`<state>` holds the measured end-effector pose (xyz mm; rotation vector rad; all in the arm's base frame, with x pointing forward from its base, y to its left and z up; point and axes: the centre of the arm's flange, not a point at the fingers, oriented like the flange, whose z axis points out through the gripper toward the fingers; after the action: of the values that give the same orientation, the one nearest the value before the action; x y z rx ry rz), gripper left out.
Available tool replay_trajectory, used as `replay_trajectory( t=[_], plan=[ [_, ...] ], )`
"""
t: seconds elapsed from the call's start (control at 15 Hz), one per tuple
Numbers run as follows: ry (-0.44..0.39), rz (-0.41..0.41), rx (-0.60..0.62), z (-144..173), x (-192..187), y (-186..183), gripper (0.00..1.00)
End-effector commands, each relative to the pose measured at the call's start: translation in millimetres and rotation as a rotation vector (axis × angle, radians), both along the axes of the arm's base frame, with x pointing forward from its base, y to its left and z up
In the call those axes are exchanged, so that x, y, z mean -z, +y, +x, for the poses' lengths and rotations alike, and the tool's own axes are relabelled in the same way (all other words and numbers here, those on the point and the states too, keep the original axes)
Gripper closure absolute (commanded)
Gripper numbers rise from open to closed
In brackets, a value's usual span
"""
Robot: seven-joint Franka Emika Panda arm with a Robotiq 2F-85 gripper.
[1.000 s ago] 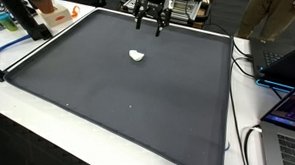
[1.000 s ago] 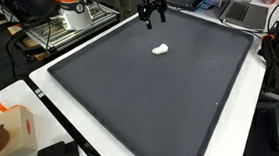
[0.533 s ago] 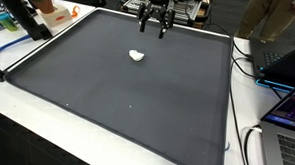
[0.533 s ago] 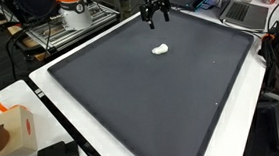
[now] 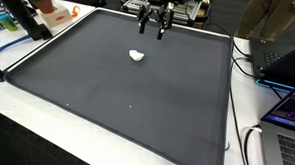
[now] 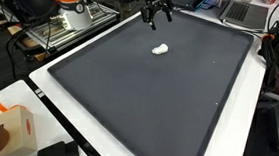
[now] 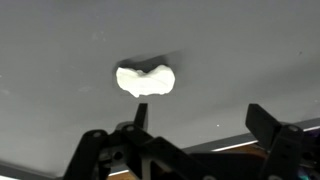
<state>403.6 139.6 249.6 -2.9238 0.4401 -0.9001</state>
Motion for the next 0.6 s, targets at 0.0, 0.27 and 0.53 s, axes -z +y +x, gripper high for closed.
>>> replay_trajectory(
  t=[0.0, 0.27, 0.53],
  plan=[
    [-0.123, 0.014, 0.051, 8.6, 11.6, 0.1, 0.00],
    [-0.154, -0.037, 0.052, 13.1, 17.9, -2.2, 0.00],
    [-0.219, -0.069, 0.085, 15.0, 34.5, 7.4, 0.00]
  ],
)
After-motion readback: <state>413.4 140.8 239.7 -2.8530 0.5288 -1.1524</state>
